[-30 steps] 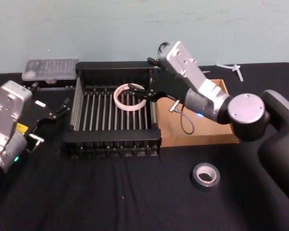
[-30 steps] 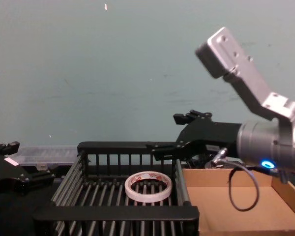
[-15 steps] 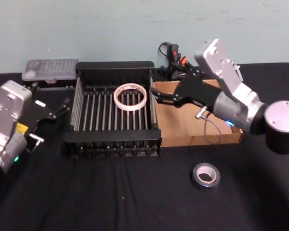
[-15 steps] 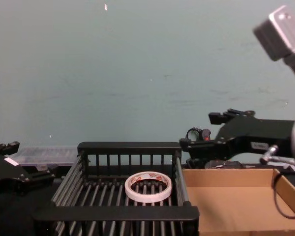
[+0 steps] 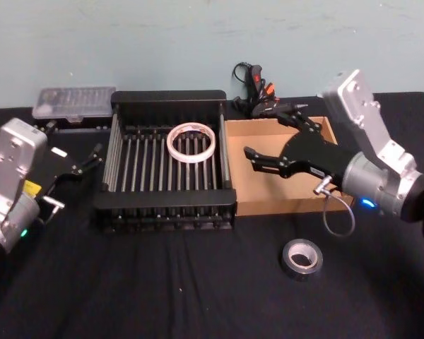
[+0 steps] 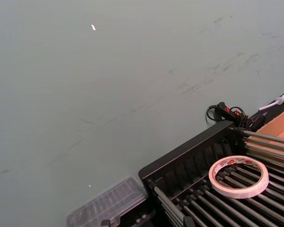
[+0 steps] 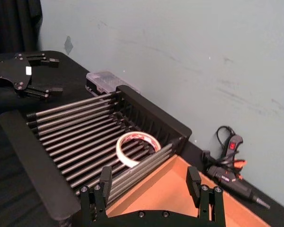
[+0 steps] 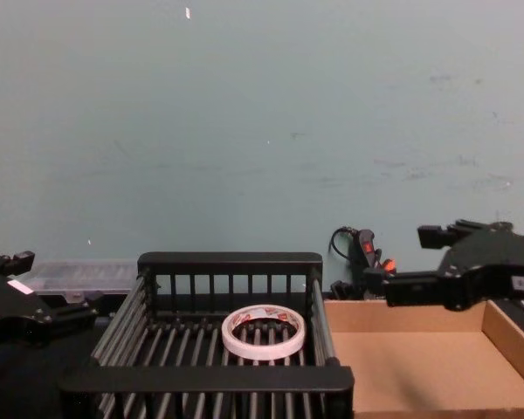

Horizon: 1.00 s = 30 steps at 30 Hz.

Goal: Pick up the white tape and place it into the black box , Pick up the silver tape and place it into the brown box.

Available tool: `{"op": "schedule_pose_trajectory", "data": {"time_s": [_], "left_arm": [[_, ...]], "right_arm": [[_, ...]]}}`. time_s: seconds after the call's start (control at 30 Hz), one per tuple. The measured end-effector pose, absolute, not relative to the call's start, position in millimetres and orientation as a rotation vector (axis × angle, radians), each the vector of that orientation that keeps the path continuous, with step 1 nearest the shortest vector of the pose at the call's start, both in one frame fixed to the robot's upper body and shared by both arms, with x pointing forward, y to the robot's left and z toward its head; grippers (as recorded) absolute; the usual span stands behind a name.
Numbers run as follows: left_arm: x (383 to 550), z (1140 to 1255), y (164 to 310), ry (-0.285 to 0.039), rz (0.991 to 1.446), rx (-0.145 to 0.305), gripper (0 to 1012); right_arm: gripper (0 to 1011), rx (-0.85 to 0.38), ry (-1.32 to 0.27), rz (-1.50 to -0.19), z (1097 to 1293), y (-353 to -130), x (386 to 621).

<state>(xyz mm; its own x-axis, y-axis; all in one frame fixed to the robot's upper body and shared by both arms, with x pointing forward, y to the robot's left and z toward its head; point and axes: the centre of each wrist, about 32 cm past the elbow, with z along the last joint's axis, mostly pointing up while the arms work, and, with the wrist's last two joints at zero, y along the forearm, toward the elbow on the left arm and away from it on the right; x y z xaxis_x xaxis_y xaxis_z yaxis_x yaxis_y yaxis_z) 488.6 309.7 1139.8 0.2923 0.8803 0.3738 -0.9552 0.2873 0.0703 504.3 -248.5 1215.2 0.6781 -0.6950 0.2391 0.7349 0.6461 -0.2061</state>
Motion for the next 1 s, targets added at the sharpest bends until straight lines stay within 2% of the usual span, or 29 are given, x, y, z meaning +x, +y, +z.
{"op": "schedule_pose_trajectory", "data": {"time_s": [0.47, 1.0], "left_arm": [[488.6, 1139.8, 309.7, -0.285, 1.248, 0.304, 1001], [488.6, 1139.8, 309.7, -0.285, 1.248, 0.304, 1001]], "right_arm": [[1002, -0.332, -0.031, -0.829, 1217.4, -265, 472], [1002, -0.452, 0.050, -0.824, 1218.0, -277, 440]]}}
